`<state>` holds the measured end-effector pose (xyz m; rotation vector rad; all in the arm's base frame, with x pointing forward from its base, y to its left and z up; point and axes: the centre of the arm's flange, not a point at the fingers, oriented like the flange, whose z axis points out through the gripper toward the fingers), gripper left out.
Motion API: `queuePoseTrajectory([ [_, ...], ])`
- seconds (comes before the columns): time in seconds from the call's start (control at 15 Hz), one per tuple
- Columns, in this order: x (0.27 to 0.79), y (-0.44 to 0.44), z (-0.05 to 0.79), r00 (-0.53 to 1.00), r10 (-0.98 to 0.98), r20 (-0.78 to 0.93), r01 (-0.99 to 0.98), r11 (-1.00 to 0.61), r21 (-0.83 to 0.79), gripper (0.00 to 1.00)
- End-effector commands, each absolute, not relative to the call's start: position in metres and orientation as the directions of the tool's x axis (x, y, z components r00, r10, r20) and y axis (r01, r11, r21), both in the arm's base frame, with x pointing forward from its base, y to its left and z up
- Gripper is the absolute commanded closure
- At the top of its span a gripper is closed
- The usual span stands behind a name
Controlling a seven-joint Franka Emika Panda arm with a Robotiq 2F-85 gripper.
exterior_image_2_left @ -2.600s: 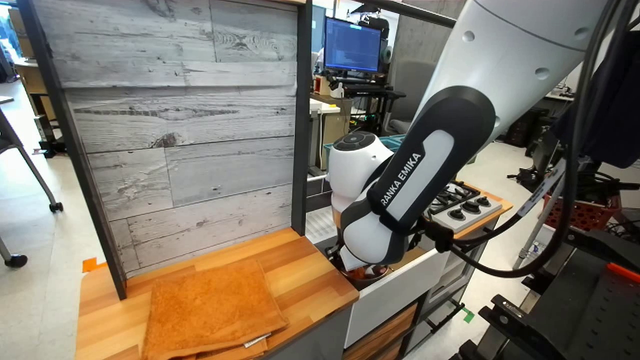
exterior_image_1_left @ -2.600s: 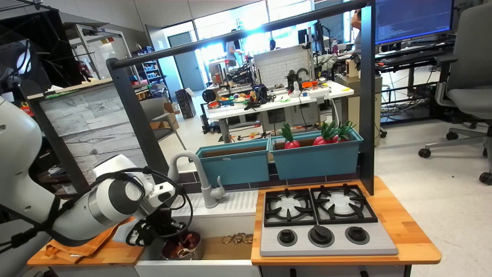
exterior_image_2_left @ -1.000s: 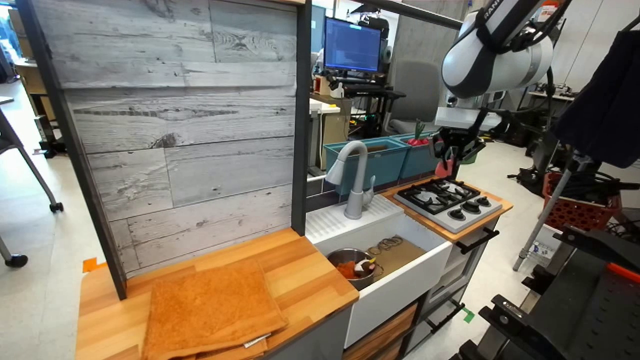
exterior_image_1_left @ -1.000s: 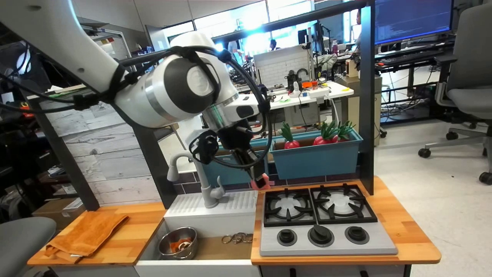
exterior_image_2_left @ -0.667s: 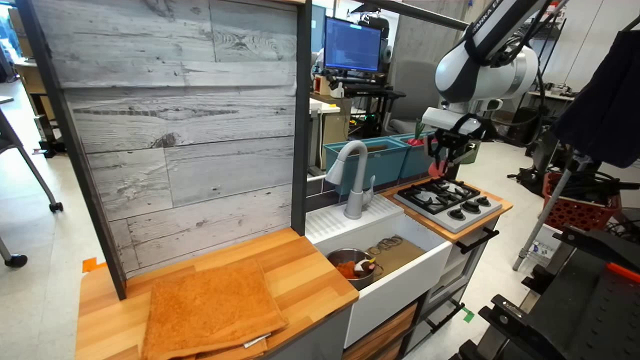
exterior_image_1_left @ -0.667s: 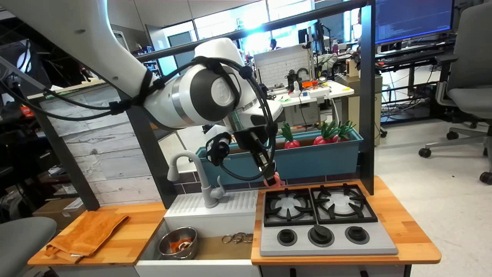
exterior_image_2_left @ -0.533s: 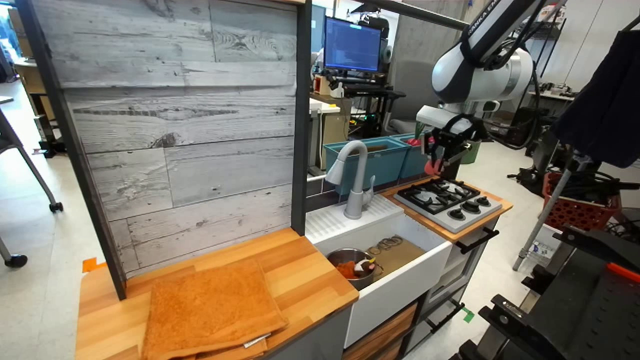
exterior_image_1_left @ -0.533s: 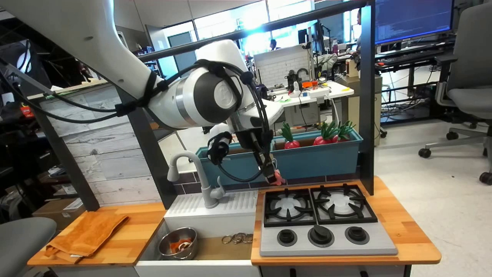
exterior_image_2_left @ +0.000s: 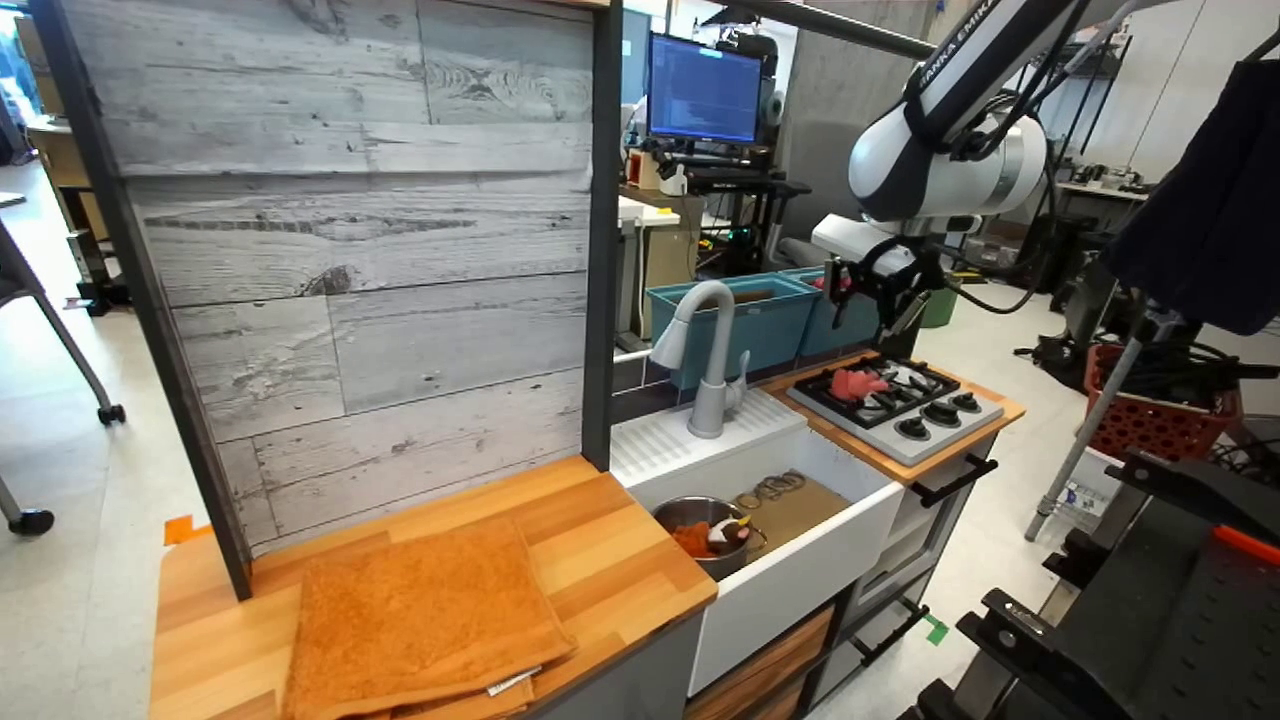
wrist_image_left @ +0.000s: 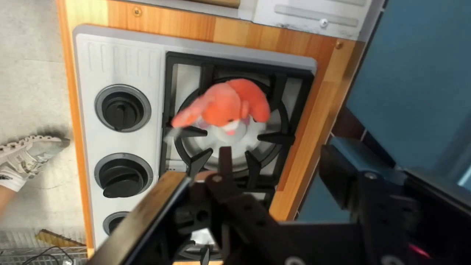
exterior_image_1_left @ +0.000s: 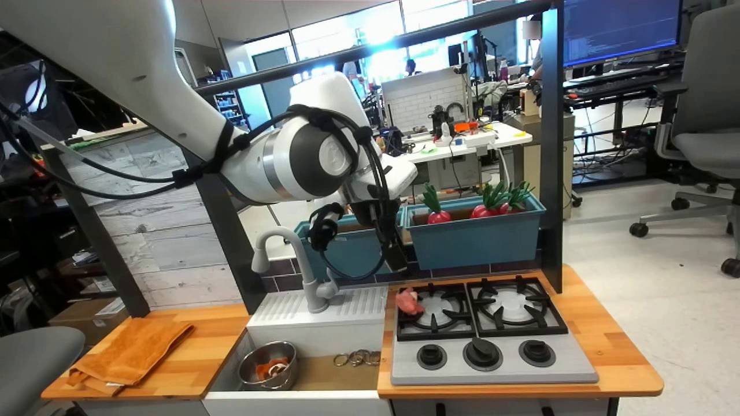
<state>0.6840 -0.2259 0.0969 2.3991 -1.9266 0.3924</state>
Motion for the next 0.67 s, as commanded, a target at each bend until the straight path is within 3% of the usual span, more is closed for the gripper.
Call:
queuePoseTrajectory([
  [0.0,0.650,-0.193,0.116,0.387,-0.904,0.182,-0.913,-0.403,-0.064,0.06],
  [0.07,0.642,-0.183,0.122,0.437,-0.883,0.171,-0.891,-0.451,-0.055,0.00],
  [0.6,0.656,-0.103,0.152,0.782,-0.606,0.142,-0.605,-0.794,-0.055,0.00],
])
